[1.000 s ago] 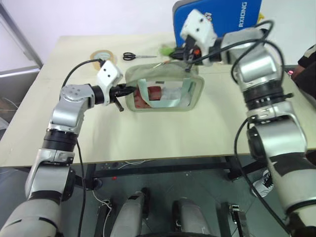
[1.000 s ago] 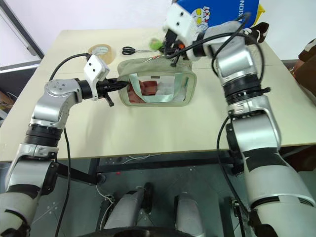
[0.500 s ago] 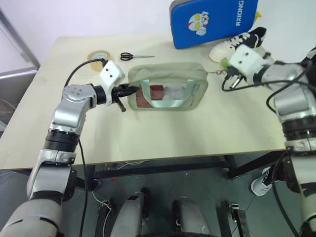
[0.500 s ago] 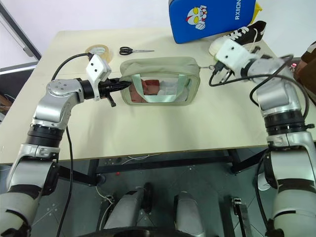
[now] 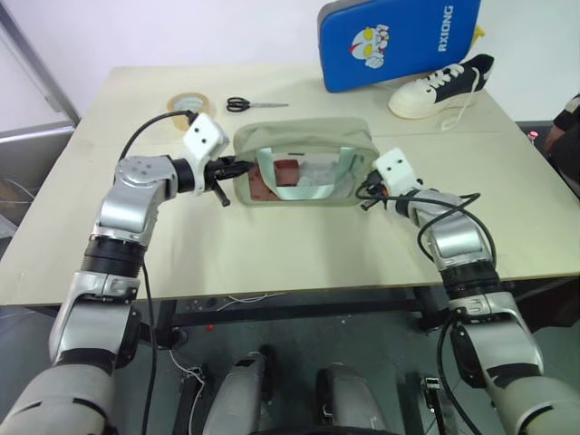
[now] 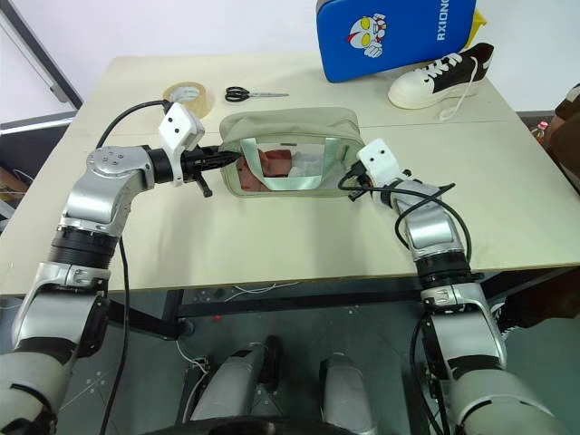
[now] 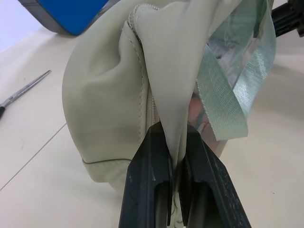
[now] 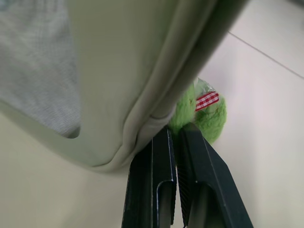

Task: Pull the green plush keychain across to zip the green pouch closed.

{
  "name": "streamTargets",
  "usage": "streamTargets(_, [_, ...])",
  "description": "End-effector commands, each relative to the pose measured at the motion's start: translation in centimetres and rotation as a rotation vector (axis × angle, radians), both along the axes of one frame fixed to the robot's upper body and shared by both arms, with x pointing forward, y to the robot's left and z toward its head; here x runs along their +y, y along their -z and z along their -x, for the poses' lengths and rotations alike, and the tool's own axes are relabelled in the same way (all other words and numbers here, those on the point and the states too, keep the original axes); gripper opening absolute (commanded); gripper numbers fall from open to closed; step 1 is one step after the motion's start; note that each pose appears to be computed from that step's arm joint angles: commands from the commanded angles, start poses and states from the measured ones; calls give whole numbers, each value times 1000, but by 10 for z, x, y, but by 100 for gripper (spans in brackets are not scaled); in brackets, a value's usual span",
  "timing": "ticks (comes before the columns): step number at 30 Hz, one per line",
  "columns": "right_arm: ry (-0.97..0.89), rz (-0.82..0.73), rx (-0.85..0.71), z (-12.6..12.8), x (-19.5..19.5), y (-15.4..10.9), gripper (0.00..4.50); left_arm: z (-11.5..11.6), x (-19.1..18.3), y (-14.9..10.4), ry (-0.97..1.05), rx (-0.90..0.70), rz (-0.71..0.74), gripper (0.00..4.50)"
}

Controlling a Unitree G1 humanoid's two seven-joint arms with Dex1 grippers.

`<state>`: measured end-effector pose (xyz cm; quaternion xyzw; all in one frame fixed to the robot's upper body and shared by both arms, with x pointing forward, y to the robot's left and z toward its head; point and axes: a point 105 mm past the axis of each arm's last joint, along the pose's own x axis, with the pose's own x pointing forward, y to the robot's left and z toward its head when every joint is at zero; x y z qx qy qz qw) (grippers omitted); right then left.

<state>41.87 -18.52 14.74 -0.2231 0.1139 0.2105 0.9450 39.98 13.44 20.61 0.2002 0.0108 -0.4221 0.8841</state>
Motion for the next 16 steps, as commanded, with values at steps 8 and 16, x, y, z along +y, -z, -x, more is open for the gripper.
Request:
streamTargets(8, [-374,92,-9,67,-26,-128,444,32,52,-57,53,22,37,446])
streamTargets(16, [-503,-15,-30,91,6,-168,444,48,73,-77,32,40,15,446])
